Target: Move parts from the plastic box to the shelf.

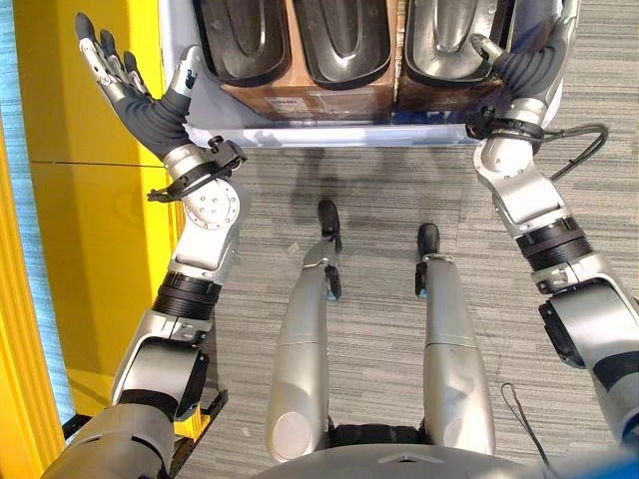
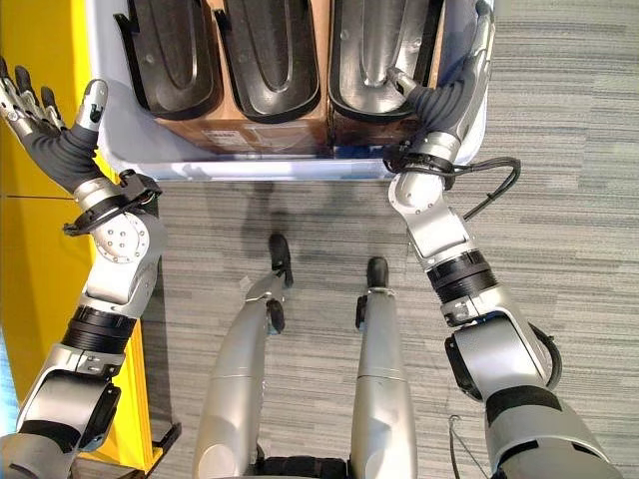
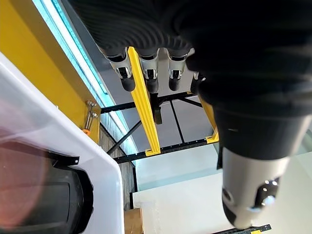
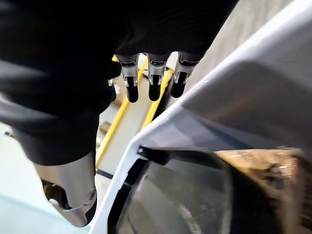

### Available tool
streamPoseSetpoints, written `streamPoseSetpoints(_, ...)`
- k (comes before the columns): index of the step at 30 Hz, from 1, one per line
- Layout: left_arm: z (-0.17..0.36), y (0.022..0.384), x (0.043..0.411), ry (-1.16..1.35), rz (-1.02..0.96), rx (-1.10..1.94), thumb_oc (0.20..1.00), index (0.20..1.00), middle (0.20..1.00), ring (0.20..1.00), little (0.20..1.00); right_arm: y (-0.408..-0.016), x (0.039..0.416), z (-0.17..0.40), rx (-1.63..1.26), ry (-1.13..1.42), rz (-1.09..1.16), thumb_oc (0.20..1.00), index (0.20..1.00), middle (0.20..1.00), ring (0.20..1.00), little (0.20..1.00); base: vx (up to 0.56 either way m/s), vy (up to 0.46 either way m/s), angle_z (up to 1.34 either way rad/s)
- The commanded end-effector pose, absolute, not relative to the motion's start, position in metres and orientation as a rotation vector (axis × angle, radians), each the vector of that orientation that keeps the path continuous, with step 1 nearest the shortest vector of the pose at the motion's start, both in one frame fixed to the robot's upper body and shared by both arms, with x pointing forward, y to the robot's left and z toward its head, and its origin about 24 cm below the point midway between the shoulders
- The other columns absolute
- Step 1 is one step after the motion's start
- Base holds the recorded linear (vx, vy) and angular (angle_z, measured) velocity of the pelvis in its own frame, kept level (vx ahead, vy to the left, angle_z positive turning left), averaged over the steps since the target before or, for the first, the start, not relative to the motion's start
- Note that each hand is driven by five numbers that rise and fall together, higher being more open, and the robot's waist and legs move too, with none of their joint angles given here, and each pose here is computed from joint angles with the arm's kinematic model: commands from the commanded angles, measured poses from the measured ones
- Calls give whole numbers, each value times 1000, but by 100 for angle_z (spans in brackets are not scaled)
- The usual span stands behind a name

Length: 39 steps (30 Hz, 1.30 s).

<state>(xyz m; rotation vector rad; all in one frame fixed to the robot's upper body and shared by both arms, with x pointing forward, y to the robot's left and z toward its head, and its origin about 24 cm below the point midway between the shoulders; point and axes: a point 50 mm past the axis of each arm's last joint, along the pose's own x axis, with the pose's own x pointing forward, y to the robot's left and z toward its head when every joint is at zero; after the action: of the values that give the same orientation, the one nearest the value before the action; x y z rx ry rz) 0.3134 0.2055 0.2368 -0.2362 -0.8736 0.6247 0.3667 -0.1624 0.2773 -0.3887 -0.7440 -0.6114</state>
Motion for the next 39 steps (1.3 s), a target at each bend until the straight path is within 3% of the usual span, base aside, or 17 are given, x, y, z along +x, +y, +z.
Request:
streamPoseSetpoints(1,248,210,313,-951,629,-254,1000,1000,1000,1000,1000,-153,363,304,-490,-859,-608,1000,1000,1000,1000,1000,6,3,3)
streamPoseSetpoints(12,248,210,312,-961,636,-244,1000,1000,1000,1000,1000,-162,371,301,-586,-735,-695,1000,1000,1000,1000,1000,7,-5,2)
streamPoseSetpoints(18,247,207,315,-943,625,-227,1000,1000,1000,1000,1000,-179,383,281,-260,-581,-700,1000,1000,1000,1000,1000,18,-17,4)
streamPoseSetpoints(27,243,205,317,-943,630,-239,1000,1000,1000,1000,1000,-188,383,277,-225,-600,-676,1000,1000,1000,1000,1000,0,13,-1)
streamPoseSetpoints(36,249,211,321,-929,617,-227,1000,1000,1000,1000,1000,-182,399,255,-256,-367,-549,1000,1000,1000,1000,1000,1,1,0)
streamPoseSetpoints(39,250,213,322,-919,614,-218,1000,1000,1000,1000,1000,-191,406,234,-260,-164,-537,1000,1000,1000,1000,1000,0,0,0)
